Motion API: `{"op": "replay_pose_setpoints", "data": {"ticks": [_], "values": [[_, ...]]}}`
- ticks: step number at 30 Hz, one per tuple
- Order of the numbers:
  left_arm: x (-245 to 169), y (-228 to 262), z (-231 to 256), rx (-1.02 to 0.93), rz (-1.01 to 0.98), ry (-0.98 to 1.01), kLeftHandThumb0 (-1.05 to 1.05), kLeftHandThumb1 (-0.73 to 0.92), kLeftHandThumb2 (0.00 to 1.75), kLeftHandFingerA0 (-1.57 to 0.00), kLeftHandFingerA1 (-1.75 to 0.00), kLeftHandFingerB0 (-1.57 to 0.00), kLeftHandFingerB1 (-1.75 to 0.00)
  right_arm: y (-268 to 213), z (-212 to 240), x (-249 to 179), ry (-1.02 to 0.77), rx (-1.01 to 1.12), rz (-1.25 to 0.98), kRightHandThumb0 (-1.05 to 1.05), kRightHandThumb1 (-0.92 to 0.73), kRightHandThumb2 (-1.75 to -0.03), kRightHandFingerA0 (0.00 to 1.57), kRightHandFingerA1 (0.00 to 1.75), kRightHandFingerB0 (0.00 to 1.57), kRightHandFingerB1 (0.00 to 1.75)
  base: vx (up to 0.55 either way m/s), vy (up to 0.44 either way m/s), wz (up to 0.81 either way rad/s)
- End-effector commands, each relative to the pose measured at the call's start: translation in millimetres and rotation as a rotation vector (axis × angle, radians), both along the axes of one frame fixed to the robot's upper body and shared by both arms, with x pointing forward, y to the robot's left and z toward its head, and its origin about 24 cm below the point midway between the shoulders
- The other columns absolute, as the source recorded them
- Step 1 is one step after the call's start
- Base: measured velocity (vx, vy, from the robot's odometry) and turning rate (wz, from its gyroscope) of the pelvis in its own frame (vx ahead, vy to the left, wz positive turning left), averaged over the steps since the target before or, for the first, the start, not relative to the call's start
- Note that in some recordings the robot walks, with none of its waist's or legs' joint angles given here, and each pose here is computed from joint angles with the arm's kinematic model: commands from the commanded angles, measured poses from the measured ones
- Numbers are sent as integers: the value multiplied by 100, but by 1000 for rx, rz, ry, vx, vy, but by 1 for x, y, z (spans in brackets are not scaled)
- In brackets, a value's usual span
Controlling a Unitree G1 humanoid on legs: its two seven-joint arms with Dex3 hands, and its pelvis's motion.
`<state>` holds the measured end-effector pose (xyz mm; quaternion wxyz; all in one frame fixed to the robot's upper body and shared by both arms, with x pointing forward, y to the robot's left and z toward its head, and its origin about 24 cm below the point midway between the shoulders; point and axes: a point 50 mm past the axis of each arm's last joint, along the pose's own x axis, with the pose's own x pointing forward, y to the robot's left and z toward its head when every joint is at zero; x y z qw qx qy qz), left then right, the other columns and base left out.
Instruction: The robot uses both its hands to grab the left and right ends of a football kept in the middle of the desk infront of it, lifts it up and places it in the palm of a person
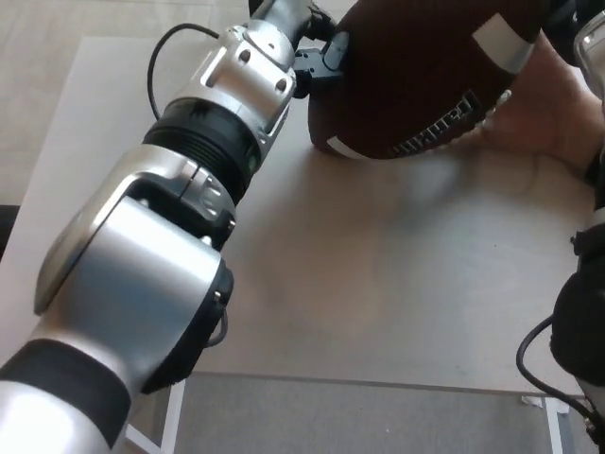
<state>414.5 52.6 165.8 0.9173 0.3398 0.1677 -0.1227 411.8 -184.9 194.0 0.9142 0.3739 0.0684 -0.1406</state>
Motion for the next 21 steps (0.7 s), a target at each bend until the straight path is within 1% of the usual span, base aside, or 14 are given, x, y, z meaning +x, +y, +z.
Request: {"op": "replay_pose_setpoints", "data": {"ticks": [1, 2, 4, 5, 6, 7, 9, 10, 13, 14, 15, 16, 18, 21], "values": [[-14, -53, 3, 180, -300, 2, -32, 71, 60, -54, -97, -34, -35, 5, -8, 3, -10, 125, 17, -64, -88, -66, 51, 73, 42, 46, 0, 0, 0], [-14, -54, 2, 237, -304, 2, -32, 71, 60, -54, -97, -34, -35, 3, -10, 2, -1, 142, 8, -64, -88, -66, 51, 73, 42, 46, 0, 0, 0], [-16, -57, 2, 339, -304, 11, -29, 64, 60, -60, -129, -36, -39, -7, -19, 1, 38, 108, -32, -61, -88, -66, 67, 84, 47, 46, 0, 0, 0], [-17, -57, 2, 340, -300, 15, -29, 64, 60, -60, -129, -36, -39, -9, -22, 0, 47, 95, -41, -61, -88, -66, 67, 84, 47, 46, 0, 0, 0], [-18, -58, -1, 373, -315, 28, -31, 65, 60, -62, -129, -40, -41, -12, -28, -1, 55, 97, -54, -59, -88, -66, 57, 74, 45, 45, 0, 0, 0], [-19, -59, -2, 396, -315, 40, -34, 64, 61, -70, -139, -41, -46, -16, -33, -2, 70, 85, -69, -59, -88, -66, 63, 70, 45, 42, 0, 0, 0], [-21, -62, -4, 474, -344, 36, -41, 72, 62, -59, -122, -42, -45, -21, -41, -4, 97, 61, -93, -58, -91, -67, 54, 69, 42, 42, 0, 0, 0], [-21, -63, -5, 468, -342, 34, -39, 72, 60, -60, -120, -45, -45, -22, -43, -5, 99, 66, -102, -58, -85, -65, 61, 66, 48, 43, 0, 0, 0], [-21, -63, -7, 498, -358, 9, -37, 71, 62, -68, -130, -48, -48, -31, -54, -8, 117, 58, -129, -57, -87, -66, 59, 63, 49, 44, 0, 0, 0], [-20, -61, -8, 474, -347, -15, -35, 66, 60, -72, -129, -46, -48, -38, -64, -12, 140, -34, -130, -59, -89, -67, 63, 70, 47, 44, 0, 0, 0], [-20, -61, -10, 477, -346, -29, -33, 64, 59, -72, -121, -42, -46, -42, -69, -14, 167, -74, -141, -59, -88, -66, 74, 73, 52, 44, 0, 0, 0], [-20, -61, -11, 452, -332, -27, -33, 64, 59, -72, -107, -41, -45, -47, -74, -16, 188, -89, -158, -59, -86, -65, 73, 69, 54, 45, 0, 0, 0], [-20, -59, -15, 449, -321, -24, -36, 66, 59, -74, -98, -52, -48, -54, -82, -20, 214, -153, -155, -61, -84, -65, 68, 68, 53, 45, 0, 0, 0], [-21, -57, -22, 464, -325, -21, -40, 68, 59, -75, -80, -47, -45, -62, -93, -26, 244, -304, -136, -63, -81, -64, 71, 67, 55, 44, 0, 0, 0]]}}
